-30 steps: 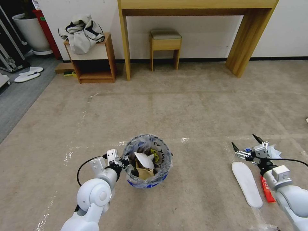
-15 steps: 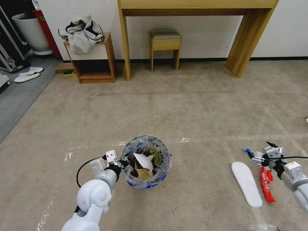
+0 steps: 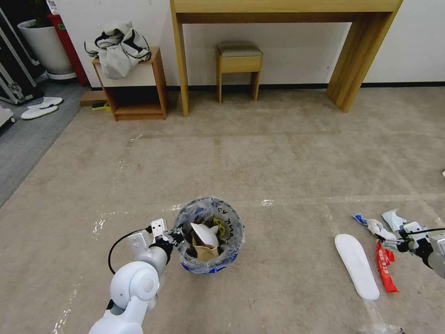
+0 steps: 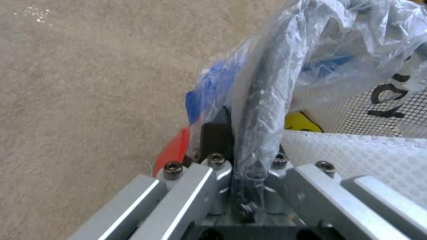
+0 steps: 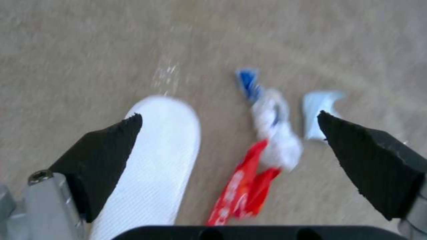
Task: Pick up the trash bin and place the garbage on the floor into it.
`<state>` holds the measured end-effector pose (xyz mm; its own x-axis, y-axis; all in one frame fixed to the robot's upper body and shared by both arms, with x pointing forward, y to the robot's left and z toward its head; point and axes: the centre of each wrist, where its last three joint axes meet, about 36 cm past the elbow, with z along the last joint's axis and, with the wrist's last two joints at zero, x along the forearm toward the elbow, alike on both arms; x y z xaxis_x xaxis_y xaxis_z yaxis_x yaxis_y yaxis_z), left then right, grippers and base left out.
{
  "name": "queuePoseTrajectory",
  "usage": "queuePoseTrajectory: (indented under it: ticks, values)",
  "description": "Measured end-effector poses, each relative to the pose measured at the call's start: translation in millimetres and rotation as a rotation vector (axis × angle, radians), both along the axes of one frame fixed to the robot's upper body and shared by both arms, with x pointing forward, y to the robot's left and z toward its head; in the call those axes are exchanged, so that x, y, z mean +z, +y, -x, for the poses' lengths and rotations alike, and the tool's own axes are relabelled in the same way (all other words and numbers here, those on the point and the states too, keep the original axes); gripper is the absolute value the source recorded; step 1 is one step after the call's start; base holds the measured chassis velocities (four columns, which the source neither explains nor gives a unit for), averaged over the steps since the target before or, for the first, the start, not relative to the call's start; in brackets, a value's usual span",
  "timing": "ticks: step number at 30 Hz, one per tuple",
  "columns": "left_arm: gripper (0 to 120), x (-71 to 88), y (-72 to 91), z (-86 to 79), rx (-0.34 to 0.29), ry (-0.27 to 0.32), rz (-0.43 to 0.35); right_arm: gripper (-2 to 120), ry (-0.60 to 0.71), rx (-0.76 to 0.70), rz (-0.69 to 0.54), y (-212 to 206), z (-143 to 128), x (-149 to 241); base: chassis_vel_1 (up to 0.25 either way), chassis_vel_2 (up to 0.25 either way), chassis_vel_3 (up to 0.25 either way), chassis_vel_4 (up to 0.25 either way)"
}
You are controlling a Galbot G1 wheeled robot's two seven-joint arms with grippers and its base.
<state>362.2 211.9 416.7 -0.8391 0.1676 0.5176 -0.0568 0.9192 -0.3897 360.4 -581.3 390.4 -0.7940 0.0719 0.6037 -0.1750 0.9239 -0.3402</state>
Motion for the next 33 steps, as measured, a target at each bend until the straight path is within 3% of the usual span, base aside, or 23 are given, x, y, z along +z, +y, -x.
queuePoseTrajectory:
  ticks: [12, 23, 33]
  values:
    - [1, -7.0, 0.2, -1.4, -0.005, 0.016, -0.013, 100, 0.159, -0.125, -0.173, -9.2, 9.5, -48.3, 0.000, 0.000, 0.000, 0.000]
    - [1, -11.5, 0.3, -7.6, -0.021, 0.025, -0.015, 100, 0.214, -0.176, -0.171, -4.4, 16.4, -99.7, 0.000, 0.000, 0.000, 0.000]
    - [1, -10.4, 4.9, -8.9, -0.021, 0.024, -0.012, 100, 0.210, -0.225, -0.176, 7.1, -2.5, -133.9, 0.000, 0.000, 0.000, 0.000]
